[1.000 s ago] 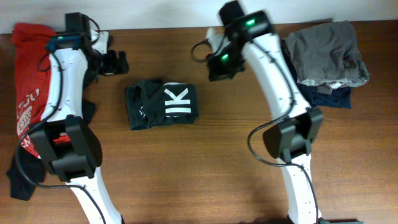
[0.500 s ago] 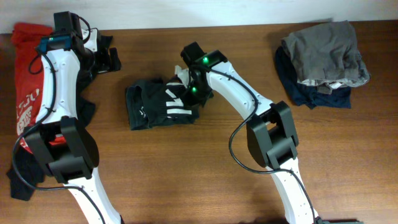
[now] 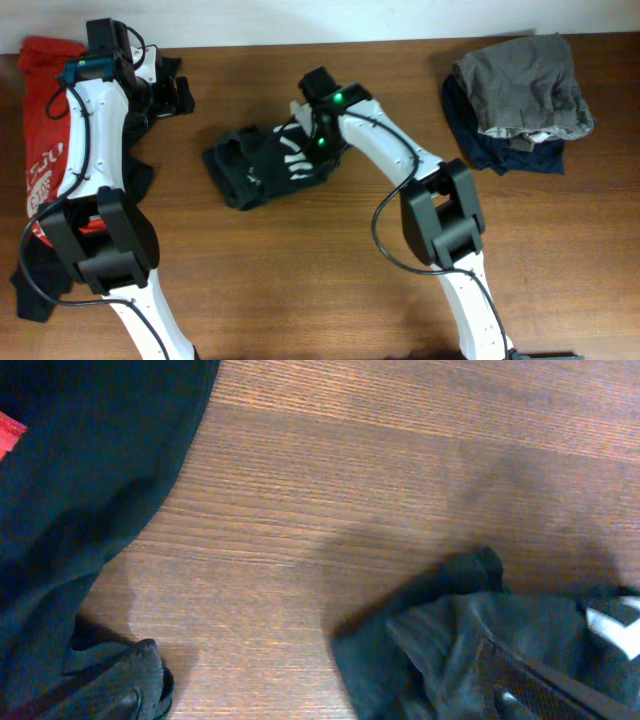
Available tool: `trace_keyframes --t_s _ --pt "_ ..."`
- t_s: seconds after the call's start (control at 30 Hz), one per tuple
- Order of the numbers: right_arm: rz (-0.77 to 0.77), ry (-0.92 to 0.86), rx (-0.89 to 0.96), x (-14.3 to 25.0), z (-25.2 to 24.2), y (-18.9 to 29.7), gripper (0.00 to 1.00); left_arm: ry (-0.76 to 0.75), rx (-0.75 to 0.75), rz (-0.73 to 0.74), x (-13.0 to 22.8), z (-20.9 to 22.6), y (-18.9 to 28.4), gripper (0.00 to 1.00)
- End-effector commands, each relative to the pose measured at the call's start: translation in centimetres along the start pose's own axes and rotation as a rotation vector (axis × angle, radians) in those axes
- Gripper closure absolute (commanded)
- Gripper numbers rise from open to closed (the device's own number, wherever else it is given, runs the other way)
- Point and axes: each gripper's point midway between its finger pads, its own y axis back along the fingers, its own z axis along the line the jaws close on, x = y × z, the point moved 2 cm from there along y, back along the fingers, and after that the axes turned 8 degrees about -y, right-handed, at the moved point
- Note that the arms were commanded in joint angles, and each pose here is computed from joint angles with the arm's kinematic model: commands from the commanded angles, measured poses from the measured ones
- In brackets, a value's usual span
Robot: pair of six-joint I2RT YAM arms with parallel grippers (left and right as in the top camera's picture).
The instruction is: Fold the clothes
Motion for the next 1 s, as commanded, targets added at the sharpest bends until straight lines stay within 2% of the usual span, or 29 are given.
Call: trace_keyframes --t_s 0.0,0.23,0.3,0.37,0.4,0.57,0.7,0.97 --pt "-0.065 -0.046 0.099 -1.2 -6.1 0.5 0.96 0.000 -0.014 -0.049 -1.0 -0.1 1.9 0.01" --pt "-0.338 -0.070 0.143 -6.6 -12.5 3.0 0.96 -0.009 -0.020 -0.099 -2.1 0.0 2.0 0.01" --pt "-0.365 -0.090 0.114 -7.3 -12.7 4.1 0.92 -0.011 -0.022 -0.113 -2.4 0.0 2.0 0.01" --pt "-0.348 -0.131 0.047 -7.4 -11.5 6.5 0.61 -0.014 -0.034 -0.132 -2.9 0.2 2.1 0.01" --pt "-0.329 -0.127 0.009 -7.3 -10.5 7.7 0.53 -0.014 -0.053 -0.141 -3.1 0.6 2.1 0.01" --pt "-0.220 -0.030 -0.041 -5.5 -5.7 12.0 0.29 -0.006 -0.138 -0.189 -4.1 2.4 2.6 0.01" --pt "-0.129 0.064 -0.045 -3.7 -1.8 12.2 0.20 0.028 -0.163 -0.225 -4.5 4.8 3.2 0.01" --pt "-0.002 0.207 -0.089 -1.0 6.7 8.3 0.18 0.148 -0.234 -0.238 -2.9 12.0 4.8 0.01"
